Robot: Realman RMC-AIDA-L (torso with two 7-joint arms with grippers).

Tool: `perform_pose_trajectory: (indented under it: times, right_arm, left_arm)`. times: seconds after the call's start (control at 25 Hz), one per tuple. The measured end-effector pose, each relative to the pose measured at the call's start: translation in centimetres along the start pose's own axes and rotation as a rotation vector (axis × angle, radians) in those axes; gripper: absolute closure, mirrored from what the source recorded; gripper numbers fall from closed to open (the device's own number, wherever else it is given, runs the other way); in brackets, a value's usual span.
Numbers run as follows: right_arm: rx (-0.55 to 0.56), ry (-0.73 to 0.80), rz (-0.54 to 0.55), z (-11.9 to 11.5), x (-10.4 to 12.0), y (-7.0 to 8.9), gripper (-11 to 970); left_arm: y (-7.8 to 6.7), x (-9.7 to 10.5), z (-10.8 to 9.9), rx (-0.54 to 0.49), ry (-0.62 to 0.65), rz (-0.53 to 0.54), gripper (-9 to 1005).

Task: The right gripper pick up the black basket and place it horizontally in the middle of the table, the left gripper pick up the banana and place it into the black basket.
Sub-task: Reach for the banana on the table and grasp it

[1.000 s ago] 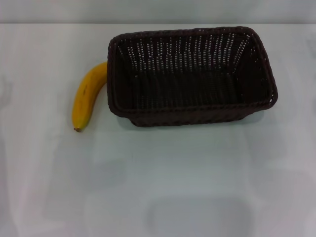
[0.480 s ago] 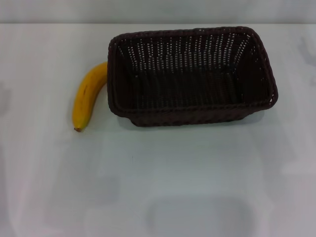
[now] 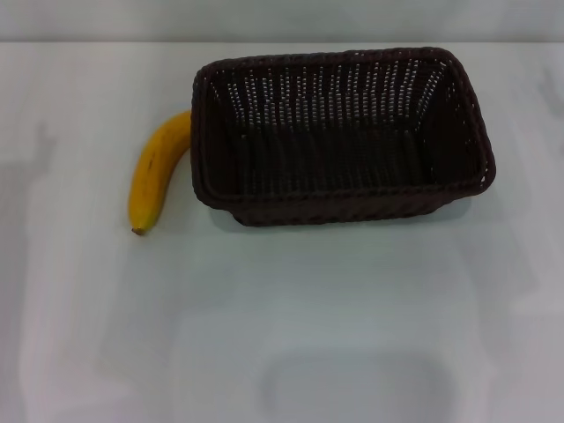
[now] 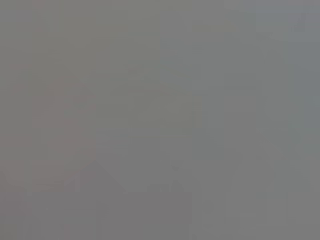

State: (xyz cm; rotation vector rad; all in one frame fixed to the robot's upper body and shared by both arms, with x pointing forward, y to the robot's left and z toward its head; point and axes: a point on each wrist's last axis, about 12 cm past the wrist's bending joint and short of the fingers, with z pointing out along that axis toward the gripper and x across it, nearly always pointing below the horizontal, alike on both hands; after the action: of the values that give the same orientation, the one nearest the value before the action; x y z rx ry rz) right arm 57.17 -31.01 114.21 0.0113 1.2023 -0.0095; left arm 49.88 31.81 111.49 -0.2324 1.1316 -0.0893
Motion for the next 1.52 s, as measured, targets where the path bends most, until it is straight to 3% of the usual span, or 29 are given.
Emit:
perform_pose_trajectory:
  times: [0.36,0.4,0.84,1.2,1.52]
  right_arm:
    - [0.015,0.017,0.032,-0.8,0.4,-0.6,128]
    - [0.016,0.019,0.034,-0.8,0.4,-0.6,128]
    - [0.012,0.020,0.031,-0.7,0.3,-1.1,128]
    - [-0.058,0.017,0.071,-0.7,0.2,-0.8,128]
    - [-0.088,0.025,0.049,-1.6,0.2,-0.4,128]
  left_arm:
    - [-0.1,-2.1,3.4,0.042,0.339,0.006,236]
    - [-0.1,-2.1,3.4,0.042,0.339,0.006,236]
    - [-1.5,-4.9,5.2,0.037,0.848,0.098,239]
    - [-2.1,-5.5,4.9,0.102,1.082,0.171,242]
    - [-2.3,-3.8,4.8,0.259,1.119,0.226,244]
